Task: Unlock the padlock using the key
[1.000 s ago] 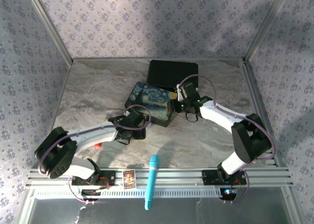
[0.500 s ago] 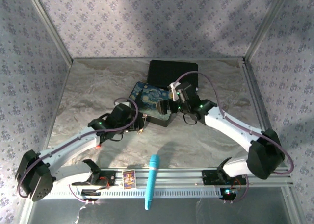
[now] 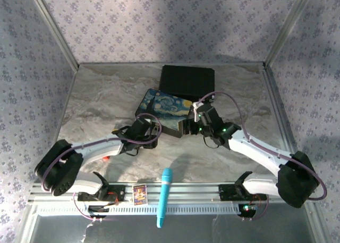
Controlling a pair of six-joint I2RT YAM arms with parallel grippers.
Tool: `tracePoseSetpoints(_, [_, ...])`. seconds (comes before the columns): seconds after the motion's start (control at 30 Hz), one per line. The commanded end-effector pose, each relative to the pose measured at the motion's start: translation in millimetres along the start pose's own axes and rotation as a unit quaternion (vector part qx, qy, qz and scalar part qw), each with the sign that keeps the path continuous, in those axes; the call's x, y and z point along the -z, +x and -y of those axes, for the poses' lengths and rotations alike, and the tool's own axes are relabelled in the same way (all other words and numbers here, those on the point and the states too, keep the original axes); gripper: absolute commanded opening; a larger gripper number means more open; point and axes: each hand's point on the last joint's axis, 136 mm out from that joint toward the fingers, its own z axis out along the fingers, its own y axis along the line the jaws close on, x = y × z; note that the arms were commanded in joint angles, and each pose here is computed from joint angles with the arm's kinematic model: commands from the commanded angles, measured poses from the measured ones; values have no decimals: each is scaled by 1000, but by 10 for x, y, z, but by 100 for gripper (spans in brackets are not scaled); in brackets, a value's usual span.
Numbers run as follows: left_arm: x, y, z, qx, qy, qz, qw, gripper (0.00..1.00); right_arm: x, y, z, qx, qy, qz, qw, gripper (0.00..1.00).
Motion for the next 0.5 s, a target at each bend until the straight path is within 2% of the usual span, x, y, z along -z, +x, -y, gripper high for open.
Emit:
tracePoseSetpoints(0.0, [-44, -265, 140, -43, 35, 52, 997, 62, 82, -85, 10, -15, -17, 20, 1000, 73])
tracePoseSetpoints(0.13, [-168, -210, 238, -64, 73, 56, 994, 61, 118, -66, 52, -14, -16, 21, 1000, 72])
tracePoseSetpoints(0.23, [-294, -144, 210, -78, 67, 42, 994, 61, 118, -48, 92, -13, -11, 17, 1000, 71])
tracePoseSetpoints(0.27, [-324, -129, 203, -79, 69, 37, 994, 57, 120, -51, 99, -15, -12, 18, 1000, 71])
tracePoseSetpoints(0.37, [-351, -100, 244, -78, 83, 29, 993, 55, 115, -39, 114, -15, -13, 16, 1000, 70])
tracePoseSetpoints(0.47, [-337, -44, 273, -70, 93, 30, 993, 44, 110, -34, 126, -15, -11, 15, 1000, 69])
